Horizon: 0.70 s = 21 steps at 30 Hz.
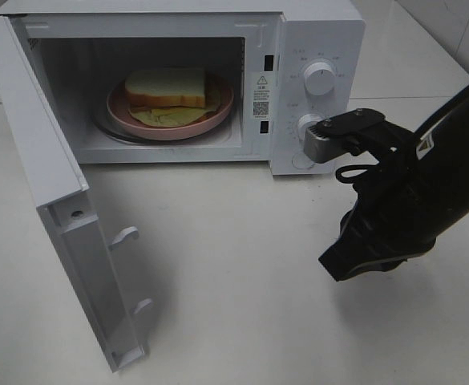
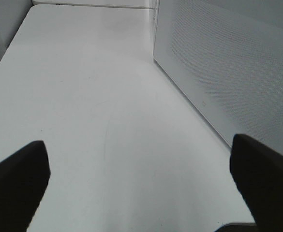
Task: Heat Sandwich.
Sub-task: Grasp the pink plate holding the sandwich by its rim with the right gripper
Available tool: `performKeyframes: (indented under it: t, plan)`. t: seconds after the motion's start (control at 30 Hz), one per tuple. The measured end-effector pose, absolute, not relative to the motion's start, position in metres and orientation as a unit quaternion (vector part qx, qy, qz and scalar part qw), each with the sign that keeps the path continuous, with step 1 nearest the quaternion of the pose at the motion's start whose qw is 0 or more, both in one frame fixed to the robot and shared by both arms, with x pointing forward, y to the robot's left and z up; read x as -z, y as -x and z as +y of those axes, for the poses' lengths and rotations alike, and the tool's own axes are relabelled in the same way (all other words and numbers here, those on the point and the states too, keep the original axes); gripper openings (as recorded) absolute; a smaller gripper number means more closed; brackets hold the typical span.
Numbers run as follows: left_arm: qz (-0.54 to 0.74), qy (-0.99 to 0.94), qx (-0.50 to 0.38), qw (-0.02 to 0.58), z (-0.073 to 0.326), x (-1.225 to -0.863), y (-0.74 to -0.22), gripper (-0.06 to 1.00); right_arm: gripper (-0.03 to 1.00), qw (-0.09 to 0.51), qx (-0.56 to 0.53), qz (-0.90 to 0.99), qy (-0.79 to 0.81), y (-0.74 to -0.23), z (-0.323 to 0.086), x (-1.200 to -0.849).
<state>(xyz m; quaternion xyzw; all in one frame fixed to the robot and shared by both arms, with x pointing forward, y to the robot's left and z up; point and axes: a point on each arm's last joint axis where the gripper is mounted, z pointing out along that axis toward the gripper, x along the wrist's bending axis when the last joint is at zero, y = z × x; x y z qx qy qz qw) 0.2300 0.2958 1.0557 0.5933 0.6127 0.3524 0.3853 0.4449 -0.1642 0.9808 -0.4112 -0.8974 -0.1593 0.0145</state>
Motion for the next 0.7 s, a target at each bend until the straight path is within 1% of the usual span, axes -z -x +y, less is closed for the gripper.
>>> performKeyframes:
  t: [0.17, 0.3, 0.33, 0.47, 0.53, 0.6, 0.7]
  plan:
    - [0.613, -0.593, -0.352, 0.385, 0.296, -1.056, -0.230, 0.95, 0.08, -0.002, 0.146, -0.926, 0.348, -0.448, -0.165, -0.987]
    - [0.613, -0.593, -0.352, 0.385, 0.296, -1.056, -0.230, 0.95, 0.09, -0.025, 0.123, -0.971, 0.202, -0.449, -0.168, -0.991]
    - [0.613, -0.593, -0.352, 0.385, 0.296, -1.056, -0.230, 0.95, 0.09, -0.025, 0.123, -0.971, 0.202, -0.449, -0.168, -0.991]
    - [0.613, -0.593, -0.352, 0.385, 0.296, -1.056, -0.230, 0.95, 0.09, -0.043, 0.115, -0.990, 0.066, -0.449, -0.168, -0.991]
    - [0.613, -0.593, -0.352, 0.385, 0.296, -1.056, -0.230, 0.95, 0.09, -0.046, 0.113, -0.992, 0.044, -0.450, -0.169, -0.991]
    - [0.613, -0.593, -0.352, 0.385, 0.296, -1.056, -0.230, 0.95, 0.10, -0.057, 0.104, -0.992, -0.036, -0.450, -0.169, -0.991]
    - [0.613, -0.593, -0.352, 0.385, 0.296, -1.056, -0.230, 0.95, 0.11, -0.063, 0.096, -0.991, -0.075, -0.450, -0.170, -0.991]
